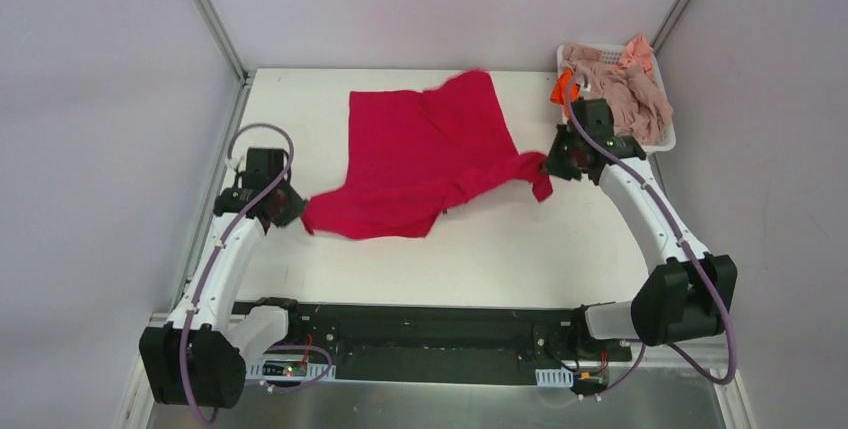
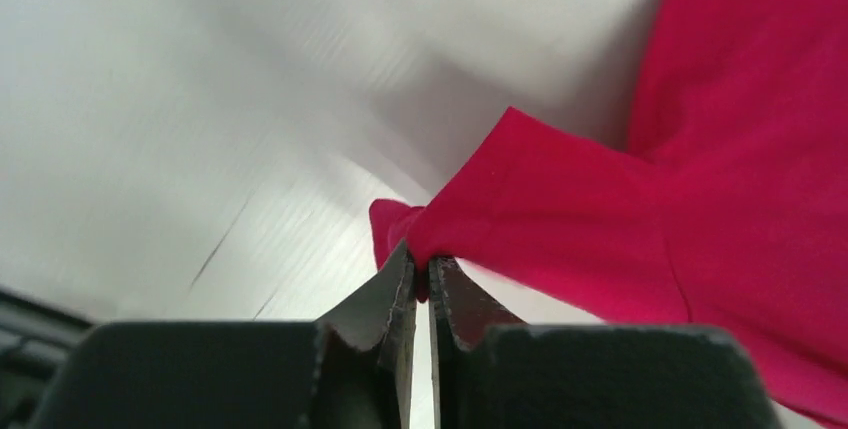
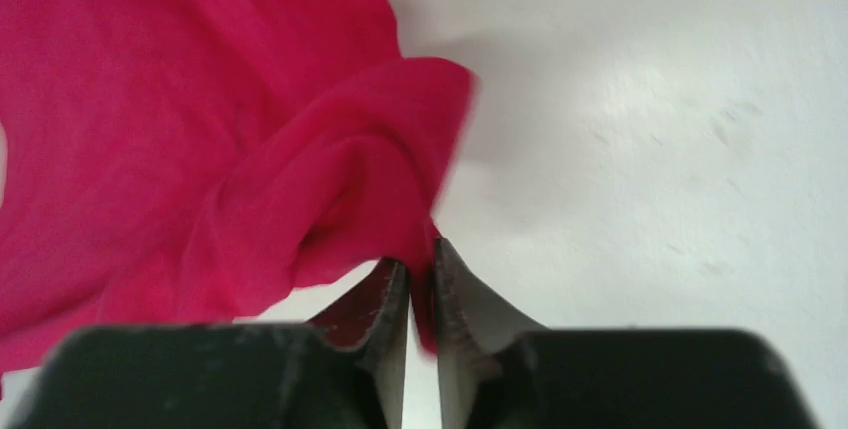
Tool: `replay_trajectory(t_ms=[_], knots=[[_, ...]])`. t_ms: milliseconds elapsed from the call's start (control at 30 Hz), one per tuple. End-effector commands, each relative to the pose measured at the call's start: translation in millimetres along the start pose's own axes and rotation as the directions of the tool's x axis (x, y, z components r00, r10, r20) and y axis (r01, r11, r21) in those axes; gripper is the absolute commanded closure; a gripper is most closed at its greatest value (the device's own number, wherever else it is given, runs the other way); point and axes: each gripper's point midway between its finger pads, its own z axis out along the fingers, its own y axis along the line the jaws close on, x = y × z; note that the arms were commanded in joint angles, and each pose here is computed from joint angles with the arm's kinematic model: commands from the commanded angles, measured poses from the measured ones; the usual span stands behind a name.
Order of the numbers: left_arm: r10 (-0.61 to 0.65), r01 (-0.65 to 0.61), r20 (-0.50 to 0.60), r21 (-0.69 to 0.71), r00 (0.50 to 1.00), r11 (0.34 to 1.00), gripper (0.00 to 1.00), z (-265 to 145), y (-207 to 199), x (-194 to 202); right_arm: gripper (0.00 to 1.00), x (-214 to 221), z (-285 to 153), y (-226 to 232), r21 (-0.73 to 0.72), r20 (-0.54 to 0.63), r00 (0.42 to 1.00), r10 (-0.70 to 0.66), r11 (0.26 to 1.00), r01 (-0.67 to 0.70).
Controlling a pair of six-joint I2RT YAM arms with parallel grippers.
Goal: Fold and stack the t-shirts
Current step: Flatten out the tshirt
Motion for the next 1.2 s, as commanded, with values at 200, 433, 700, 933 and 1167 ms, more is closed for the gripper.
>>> replay_trajectory(t_ms=[200, 433, 700, 933, 1167], knots=[[-0.156, 0.138, -0.177, -0.111, 0.972, 0.984, 0.01, -1, 45, 80, 0.02, 53, -32, -110, 0.483, -0.004, 0.991, 0.134, 0.868, -0.116], [-0.102, 0.104, -0.034, 0.06, 0.994, 0.993, 0.01, -40, -1, 19, 0.0, 45, -57, -75, 0.252, 0.098, 0.986, 0.136, 0.955, -0.157], [0.288, -0.215, -0.142, 0.385, 0.947, 0.898, 0.0, -10, -149, 28, 0.0, 99, -42, 44, -0.179, -0.033, 0.999, -0.009, 0.984, 0.003], [0.416, -0.282, -0.353, 0.372, 0.838, 0.884, 0.0, 113, -201, 73, 0.0, 149, 15, 78, -0.128, -0.141, 0.99, 0.016, 0.991, -0.035], [0.416, -0.289, -0.482, 0.317, 0.771, 0.903, 0.0, 173, -186, 119, 0.0, 171, 75, 67, 0.04, -0.204, 0.979, 0.003, 0.999, 0.005]])
